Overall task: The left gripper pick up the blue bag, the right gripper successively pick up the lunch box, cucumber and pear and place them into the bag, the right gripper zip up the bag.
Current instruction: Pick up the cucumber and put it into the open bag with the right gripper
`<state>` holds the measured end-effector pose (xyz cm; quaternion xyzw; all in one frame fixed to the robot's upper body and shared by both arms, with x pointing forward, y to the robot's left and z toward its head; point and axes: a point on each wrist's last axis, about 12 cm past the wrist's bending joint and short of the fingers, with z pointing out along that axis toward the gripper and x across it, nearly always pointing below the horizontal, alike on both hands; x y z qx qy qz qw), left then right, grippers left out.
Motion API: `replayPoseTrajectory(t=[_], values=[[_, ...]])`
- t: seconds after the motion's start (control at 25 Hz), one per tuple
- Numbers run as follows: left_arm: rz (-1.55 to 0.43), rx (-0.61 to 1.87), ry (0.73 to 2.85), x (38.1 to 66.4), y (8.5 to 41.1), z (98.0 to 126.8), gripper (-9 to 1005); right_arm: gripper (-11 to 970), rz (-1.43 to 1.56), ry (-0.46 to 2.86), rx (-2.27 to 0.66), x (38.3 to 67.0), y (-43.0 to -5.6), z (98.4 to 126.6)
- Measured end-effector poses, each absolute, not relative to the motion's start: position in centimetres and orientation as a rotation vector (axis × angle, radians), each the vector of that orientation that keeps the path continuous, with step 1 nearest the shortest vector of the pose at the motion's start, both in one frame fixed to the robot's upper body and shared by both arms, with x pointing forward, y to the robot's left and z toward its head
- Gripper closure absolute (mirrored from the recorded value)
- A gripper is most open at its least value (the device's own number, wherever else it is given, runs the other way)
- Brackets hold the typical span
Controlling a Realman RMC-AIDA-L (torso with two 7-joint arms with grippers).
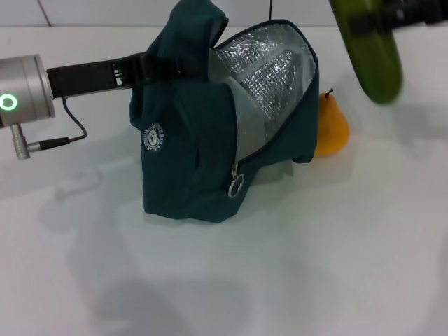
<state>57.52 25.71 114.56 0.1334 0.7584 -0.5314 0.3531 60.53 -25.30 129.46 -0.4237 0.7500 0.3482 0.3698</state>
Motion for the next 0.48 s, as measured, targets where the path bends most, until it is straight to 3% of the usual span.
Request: replayPoseTrajectory(t=[0.2,0.48], values=[[-1.381,0.352,1.949,57.7,25.5,114.8,944,370,0.891,1.738,-1.092,61.4,-23.6,129.9],[-1.381,0.357,1.947,57.7,25.4,114.8,944,364,0.892,1.589,-1.093,63.4,-19.9,125.9]])
